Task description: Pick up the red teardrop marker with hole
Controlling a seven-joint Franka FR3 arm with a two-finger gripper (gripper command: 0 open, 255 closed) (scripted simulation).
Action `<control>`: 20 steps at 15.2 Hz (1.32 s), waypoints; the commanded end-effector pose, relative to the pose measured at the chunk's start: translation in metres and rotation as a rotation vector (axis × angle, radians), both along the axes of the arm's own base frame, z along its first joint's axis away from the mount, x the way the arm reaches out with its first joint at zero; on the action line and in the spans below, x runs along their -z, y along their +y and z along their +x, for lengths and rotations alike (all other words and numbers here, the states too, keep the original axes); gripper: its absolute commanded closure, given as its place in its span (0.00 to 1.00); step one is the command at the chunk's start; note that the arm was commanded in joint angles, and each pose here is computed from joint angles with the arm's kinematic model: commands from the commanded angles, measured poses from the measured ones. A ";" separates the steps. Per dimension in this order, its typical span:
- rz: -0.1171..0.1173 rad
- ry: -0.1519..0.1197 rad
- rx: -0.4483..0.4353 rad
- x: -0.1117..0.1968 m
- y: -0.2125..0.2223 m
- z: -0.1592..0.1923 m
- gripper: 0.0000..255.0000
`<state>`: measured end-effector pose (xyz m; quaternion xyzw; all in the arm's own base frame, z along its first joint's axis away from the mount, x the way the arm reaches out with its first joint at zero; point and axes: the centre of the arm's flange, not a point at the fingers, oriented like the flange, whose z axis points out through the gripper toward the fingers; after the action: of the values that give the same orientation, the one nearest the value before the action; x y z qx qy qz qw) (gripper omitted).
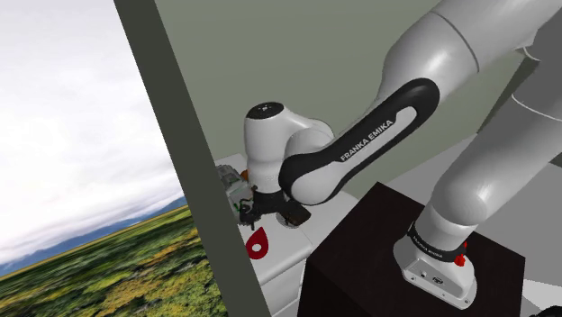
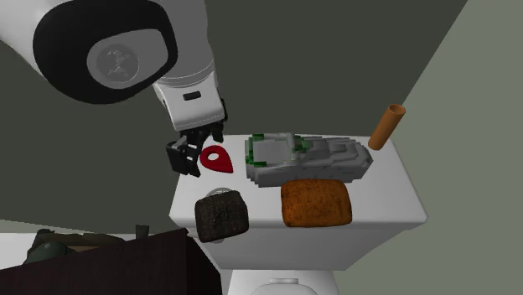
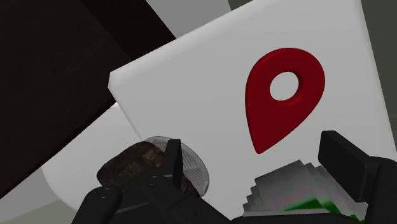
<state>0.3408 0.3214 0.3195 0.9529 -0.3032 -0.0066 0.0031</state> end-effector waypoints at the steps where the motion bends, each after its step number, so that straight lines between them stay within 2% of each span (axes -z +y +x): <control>1: 0.004 -0.010 0.046 0.014 0.023 0.009 0.00; 3: 0.004 -0.015 0.072 0.024 0.036 0.016 0.00; 10: 0.004 -0.015 0.072 0.064 0.036 0.016 0.00; 12: 0.004 -0.015 0.072 0.064 0.036 0.016 0.00; 13: 0.004 -0.015 0.072 0.064 0.036 0.016 1.00; 20: 0.004 -0.015 0.072 0.064 0.036 0.016 1.00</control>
<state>0.3568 0.3577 0.2565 0.9414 -0.3373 0.0010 -0.0019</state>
